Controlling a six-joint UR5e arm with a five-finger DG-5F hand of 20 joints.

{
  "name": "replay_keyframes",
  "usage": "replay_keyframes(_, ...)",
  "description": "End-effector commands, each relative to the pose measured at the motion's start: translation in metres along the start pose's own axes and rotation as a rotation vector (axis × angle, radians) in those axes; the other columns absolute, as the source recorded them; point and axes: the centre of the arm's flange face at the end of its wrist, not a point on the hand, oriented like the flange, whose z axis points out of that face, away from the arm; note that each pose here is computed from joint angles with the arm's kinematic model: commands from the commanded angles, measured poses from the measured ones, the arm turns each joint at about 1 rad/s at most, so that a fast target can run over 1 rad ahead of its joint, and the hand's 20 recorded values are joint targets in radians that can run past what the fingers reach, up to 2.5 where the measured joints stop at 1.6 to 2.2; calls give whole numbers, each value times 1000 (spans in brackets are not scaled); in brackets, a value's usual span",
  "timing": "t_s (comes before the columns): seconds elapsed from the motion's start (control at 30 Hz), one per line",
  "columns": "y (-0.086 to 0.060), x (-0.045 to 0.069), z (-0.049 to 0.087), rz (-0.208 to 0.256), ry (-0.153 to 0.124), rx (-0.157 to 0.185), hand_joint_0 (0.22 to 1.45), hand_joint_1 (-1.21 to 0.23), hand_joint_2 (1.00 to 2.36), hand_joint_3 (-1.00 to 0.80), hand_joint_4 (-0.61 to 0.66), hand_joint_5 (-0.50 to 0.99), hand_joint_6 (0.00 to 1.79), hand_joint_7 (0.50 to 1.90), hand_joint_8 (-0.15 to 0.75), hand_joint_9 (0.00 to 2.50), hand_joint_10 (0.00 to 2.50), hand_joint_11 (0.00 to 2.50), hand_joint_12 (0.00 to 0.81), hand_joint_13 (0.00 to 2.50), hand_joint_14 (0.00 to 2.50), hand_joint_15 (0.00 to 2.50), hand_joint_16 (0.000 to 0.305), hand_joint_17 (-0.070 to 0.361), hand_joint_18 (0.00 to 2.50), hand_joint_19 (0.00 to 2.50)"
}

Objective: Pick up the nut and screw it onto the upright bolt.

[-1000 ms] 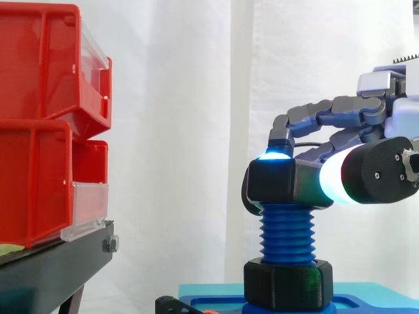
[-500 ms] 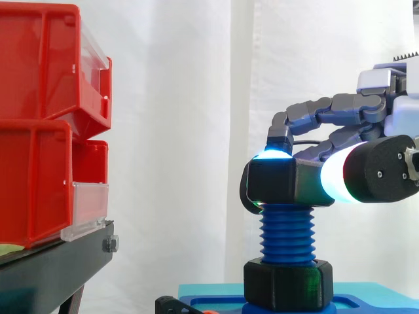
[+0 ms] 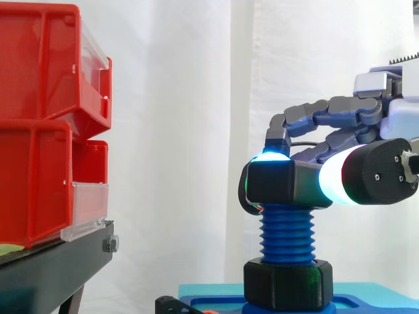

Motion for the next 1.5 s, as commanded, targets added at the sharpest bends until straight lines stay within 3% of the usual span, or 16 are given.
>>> replay_keyframes(0.0,-1,-1,1,1,-1,-1,542,-667,1000,-500,263,-124,502,1344,327,711,0,9,341,517,0,0,38,86,293,0)
replay_keyframes(0.13,0,-1,1,4,-9,-4,542,-667,1000,-500,260,-124,502,1345,328,710,0,9,340,519,0,0,38,86,293,0)
replay_keyframes(0.23,-5,7,2,1,1,1,543,-667,1000,-500,259,-124,502,1343,327,710,0,14,341,519,0,0,38,86,294,0)
replay_keyframes(1.47,0,10,0,-1,11,-9,542,-670,1000,-500,263,-123,502,1341,327,715,0,10,340,530,0,0,38,86,307,0)
